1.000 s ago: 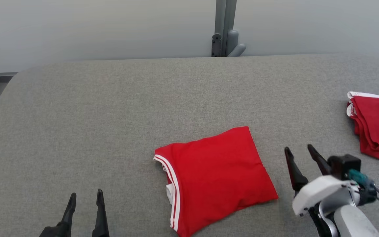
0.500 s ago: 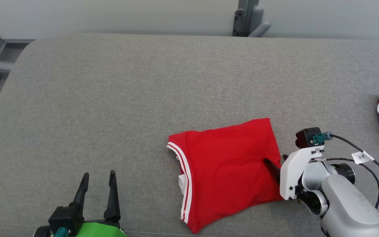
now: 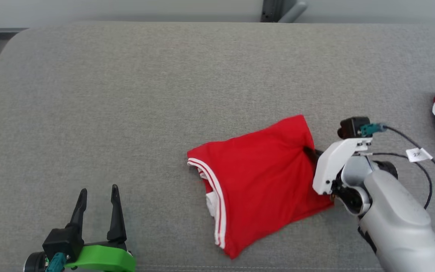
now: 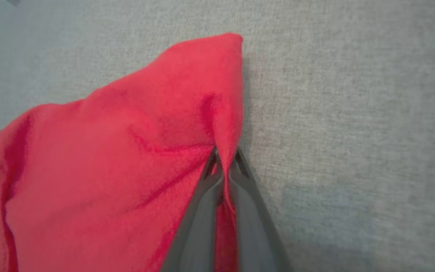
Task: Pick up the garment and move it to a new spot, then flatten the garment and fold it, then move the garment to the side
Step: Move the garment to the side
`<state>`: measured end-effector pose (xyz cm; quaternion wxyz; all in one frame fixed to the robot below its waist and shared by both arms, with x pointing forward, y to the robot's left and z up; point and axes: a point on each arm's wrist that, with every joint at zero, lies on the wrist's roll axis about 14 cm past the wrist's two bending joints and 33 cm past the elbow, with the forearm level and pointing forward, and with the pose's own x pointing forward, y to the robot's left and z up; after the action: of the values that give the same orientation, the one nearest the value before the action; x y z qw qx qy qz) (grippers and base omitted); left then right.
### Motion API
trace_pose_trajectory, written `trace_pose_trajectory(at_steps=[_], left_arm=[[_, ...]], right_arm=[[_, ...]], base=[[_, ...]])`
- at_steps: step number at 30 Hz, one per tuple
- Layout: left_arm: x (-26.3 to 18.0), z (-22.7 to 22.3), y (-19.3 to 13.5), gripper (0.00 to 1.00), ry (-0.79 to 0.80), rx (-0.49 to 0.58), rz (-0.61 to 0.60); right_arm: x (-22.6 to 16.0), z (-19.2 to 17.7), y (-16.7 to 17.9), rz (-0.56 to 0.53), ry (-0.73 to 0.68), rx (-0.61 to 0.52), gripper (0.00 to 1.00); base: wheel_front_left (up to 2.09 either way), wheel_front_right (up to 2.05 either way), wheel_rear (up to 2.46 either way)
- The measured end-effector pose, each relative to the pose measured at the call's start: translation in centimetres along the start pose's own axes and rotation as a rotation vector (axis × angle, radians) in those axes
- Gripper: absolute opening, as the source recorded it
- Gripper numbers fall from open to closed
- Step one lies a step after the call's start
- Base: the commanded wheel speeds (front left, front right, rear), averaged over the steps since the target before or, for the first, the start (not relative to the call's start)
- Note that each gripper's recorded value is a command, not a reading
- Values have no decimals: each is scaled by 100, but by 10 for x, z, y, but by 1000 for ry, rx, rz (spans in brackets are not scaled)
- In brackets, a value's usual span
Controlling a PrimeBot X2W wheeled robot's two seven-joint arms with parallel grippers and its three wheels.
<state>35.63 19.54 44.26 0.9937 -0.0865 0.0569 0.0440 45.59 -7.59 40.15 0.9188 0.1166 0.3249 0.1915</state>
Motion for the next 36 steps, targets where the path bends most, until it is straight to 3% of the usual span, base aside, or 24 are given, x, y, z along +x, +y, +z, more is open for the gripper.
trace_pose_trajectory(at_steps=[3,8,19,28,36], left_arm=[[12,-1,-16,100,3,0,-56],[31,0,-47,100,-5,2,-149],[49,-23,-111,100,51,2,-333],[53,-38,-99,100,87,11,-299],[54,-35,-79,100,80,29,-246]], right_arm=[[-14,42,-29,-60,-111,-1,0],[-46,79,-78,-174,-214,11,0],[-140,131,-190,-460,-442,82,0],[-146,167,-214,-518,-504,83,0],[-160,166,-237,-579,-467,116,0]], base=[[0,0,0],[0,0,0],[0,0,0],[0,0,0],[0,0,0]])
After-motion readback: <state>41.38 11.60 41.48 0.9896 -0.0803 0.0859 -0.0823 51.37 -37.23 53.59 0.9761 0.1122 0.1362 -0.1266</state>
